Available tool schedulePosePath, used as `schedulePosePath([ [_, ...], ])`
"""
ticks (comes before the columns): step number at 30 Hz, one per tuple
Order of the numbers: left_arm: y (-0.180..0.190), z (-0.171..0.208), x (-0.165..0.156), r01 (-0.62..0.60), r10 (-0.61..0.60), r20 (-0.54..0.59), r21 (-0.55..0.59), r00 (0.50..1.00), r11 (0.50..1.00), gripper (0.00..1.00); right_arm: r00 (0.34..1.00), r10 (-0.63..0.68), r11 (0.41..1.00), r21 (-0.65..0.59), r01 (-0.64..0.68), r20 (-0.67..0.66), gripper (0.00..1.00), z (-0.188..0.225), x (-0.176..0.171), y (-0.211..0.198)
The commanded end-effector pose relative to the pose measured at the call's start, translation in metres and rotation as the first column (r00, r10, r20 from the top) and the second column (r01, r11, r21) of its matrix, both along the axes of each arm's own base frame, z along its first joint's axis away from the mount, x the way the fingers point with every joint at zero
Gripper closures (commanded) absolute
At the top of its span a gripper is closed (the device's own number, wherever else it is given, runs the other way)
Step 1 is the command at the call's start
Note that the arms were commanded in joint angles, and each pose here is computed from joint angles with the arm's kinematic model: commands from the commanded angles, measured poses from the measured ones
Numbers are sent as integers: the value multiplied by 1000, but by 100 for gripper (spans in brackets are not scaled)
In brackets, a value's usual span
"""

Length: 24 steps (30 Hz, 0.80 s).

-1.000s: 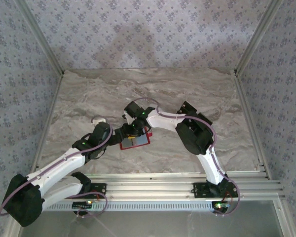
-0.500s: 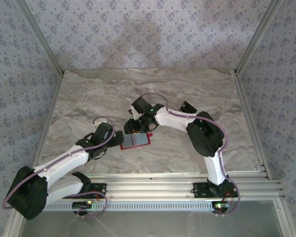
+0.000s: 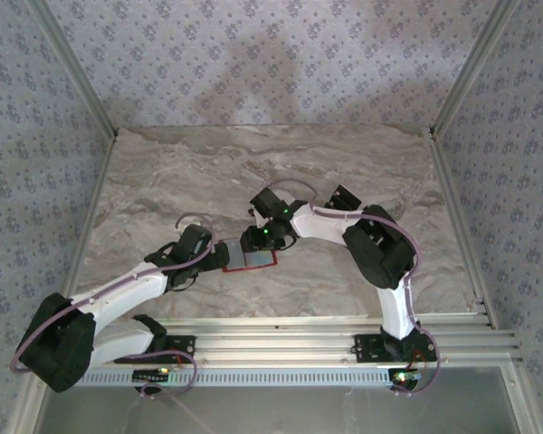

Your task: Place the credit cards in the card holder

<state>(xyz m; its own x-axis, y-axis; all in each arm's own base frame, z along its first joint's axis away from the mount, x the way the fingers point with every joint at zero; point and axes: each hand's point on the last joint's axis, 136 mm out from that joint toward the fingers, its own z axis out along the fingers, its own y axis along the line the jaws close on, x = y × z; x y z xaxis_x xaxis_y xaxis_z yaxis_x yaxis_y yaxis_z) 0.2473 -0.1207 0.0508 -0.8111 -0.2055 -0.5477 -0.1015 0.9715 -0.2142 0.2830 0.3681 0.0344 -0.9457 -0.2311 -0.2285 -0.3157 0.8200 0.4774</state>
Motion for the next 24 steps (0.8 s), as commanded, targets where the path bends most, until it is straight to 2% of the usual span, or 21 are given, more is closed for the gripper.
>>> schedulePosePath([
  [1, -8, 15, 12, 17, -16, 33, -23, 999, 1000, 0, 996, -91, 987, -135, 88, -20, 49, -23, -5, -41],
  [5, -9, 14, 12, 21, -20, 31, -25, 999, 999, 0, 990, -140, 978, -161, 134, -27, 49, -27, -13, -56],
  [13, -16, 11, 16, 38, -37, 24, -33, 999, 999, 0, 985, -175, 975, -141, 174, 6, 49, -11, -17, -60],
  [20, -24, 9, 22, 67, -67, 13, -32, 998, 997, 0, 990, -102, 995, 15, 101, 96, 49, 56, -9, -32],
  [24, -29, 7, 28, 86, -86, 4, -21, 996, 996, 0, 982, -46, 999, 35, 40, 185, 49, 101, -8, -34],
])
